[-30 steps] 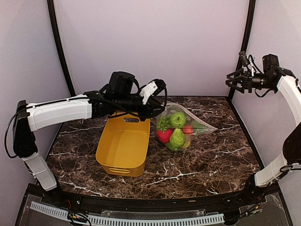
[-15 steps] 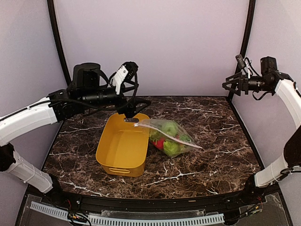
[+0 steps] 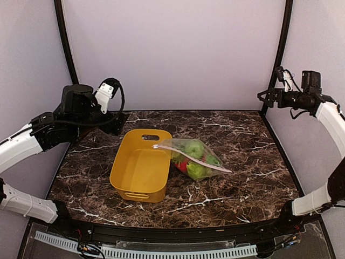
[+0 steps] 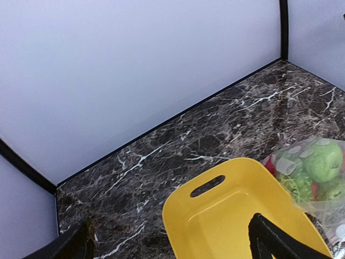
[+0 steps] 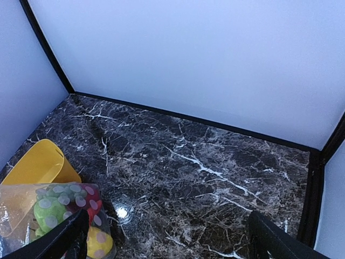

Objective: Place the food in the zip-top bag and seal the zipper
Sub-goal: Reset both arms

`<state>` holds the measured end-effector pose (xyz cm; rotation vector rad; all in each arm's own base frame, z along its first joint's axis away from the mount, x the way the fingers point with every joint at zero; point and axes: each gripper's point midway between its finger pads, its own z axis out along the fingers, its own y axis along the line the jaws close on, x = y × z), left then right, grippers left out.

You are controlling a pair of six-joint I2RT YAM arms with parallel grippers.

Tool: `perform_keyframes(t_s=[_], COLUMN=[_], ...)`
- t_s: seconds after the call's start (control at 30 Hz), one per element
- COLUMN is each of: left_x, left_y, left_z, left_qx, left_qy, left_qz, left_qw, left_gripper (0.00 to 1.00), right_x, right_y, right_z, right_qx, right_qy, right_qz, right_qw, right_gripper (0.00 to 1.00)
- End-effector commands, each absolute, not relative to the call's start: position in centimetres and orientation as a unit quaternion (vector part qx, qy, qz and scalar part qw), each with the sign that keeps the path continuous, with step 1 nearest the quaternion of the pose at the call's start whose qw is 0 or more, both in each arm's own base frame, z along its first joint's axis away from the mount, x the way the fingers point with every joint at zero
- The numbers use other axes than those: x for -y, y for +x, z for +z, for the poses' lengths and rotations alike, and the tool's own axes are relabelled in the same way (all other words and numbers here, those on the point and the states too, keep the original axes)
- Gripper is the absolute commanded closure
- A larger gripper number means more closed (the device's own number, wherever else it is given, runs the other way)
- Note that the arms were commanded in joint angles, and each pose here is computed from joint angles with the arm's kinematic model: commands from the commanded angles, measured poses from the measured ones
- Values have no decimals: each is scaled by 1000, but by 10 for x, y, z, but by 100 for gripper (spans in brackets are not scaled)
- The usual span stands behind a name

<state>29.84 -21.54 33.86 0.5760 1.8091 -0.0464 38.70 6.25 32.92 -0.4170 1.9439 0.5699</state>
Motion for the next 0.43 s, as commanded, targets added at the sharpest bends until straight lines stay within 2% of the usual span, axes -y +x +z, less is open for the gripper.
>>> perform_keyframes(t_s=[0.0,0.17,0.33,0.4], left_x=[158,129,108,107], left_y=[299,307,329,333], left_z=[337,334,297,289], left_qx=[-795,-807,-850,-849], left_qy=[175,94,53,57], left_qz=[43,40,6,6], left_qw=[579,582,525,525], left_gripper=[1,1,1,1], right_x=[-51,-53,-50,-47], right_y=[386,376,376,377], right_z=[355,355,338,333], right_qx=[-790,-787,-790,-794], right_qy=[-153,-153,-154,-151], right_qz=[196,196,181,172], right_qw=[560,564,565,564], right_gripper=[1,1,1,1])
